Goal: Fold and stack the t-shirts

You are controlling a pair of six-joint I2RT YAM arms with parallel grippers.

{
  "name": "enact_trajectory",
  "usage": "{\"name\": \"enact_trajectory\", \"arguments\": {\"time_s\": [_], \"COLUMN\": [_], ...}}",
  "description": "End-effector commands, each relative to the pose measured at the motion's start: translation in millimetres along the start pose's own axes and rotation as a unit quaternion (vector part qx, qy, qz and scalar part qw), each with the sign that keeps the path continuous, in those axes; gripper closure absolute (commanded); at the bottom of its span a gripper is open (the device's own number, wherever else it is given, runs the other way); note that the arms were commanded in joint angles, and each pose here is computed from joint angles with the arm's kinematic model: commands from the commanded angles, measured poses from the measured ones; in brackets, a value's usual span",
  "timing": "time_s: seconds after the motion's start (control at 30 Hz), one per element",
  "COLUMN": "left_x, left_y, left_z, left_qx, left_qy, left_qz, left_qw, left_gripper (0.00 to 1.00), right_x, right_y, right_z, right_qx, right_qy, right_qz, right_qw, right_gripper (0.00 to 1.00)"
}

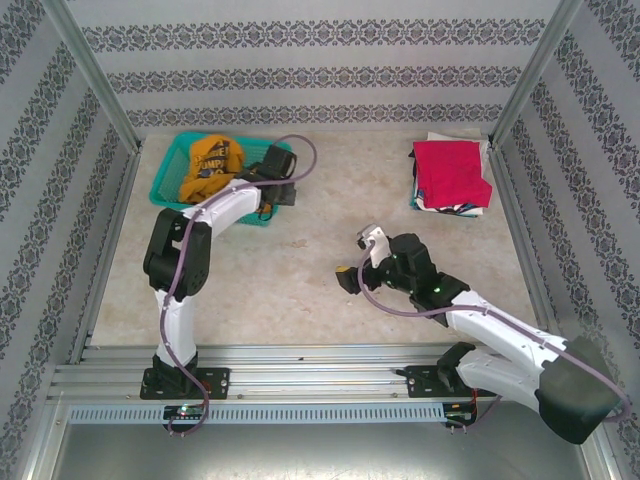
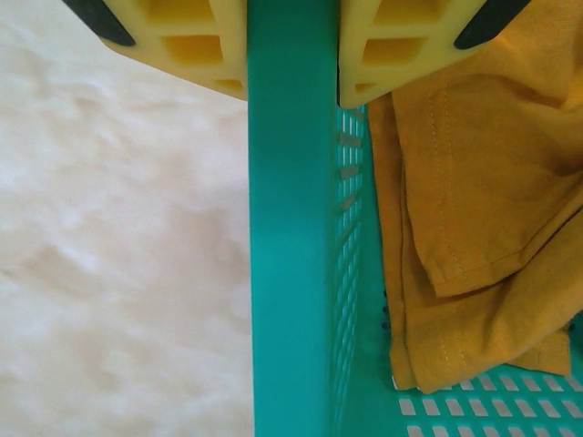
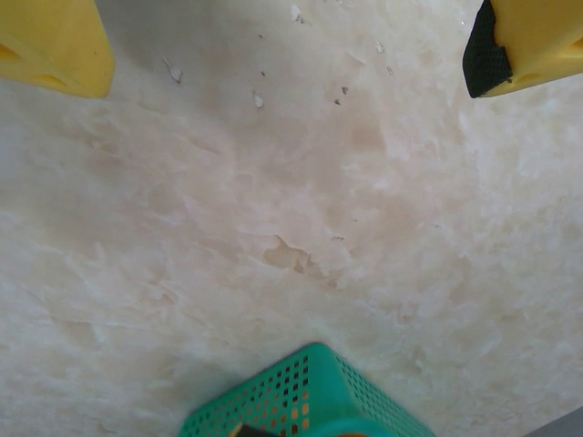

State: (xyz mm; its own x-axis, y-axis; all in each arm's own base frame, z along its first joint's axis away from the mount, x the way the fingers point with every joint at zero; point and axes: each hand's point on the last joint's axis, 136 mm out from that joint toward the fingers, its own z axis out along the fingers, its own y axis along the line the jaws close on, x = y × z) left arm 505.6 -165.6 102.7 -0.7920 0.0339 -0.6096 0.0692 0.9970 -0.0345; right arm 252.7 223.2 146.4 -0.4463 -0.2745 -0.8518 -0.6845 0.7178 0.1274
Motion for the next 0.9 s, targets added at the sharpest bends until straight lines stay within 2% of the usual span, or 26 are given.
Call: {"name": "enact_trajectory", "arguments": {"time_s": [0.0,0.23,0.4,0.63,0.87], "left_x": [-18.7,-47.8,-58.0,-68.2,-78.3], "left_y": [25.0,74.6,106.2,130.9,138.7], "left_z": [-0.7,14.4,32.6,59.3,75.3], "left_qx": [-0.004,-0.007,-0.016,-0.016,-0.021], "left_qy": [-0.005,-0.018,-0.007,0.0,0.018], "left_qz": [-0.015,-0.028,-0.035,-0.035,-0.028], "left_qw": [1.0,0.999,0.999,0.999,0.999], "left_gripper": [0.93,0.93,0.94,0.97,0.97], "right_x": [-19.0,-19.7,-18.1,-13.4,-11.8], "right_y": [8.9,17.1,15.2,15.3,16.8], "right_z": [4.9,24.8,33.2,38.4,42.2], "right_qx": [-0.012,-0.015,-0.006,-0.007,-0.006], "right_qy": [-0.016,0.005,0.022,0.035,0.04], "right_qz": [-0.02,-0.032,-0.045,-0.051,-0.053], "right_qw": [1.0,0.999,0.999,0.998,0.998], "right_gripper": [0.02,0.02,0.02,0.02,0.02]}}
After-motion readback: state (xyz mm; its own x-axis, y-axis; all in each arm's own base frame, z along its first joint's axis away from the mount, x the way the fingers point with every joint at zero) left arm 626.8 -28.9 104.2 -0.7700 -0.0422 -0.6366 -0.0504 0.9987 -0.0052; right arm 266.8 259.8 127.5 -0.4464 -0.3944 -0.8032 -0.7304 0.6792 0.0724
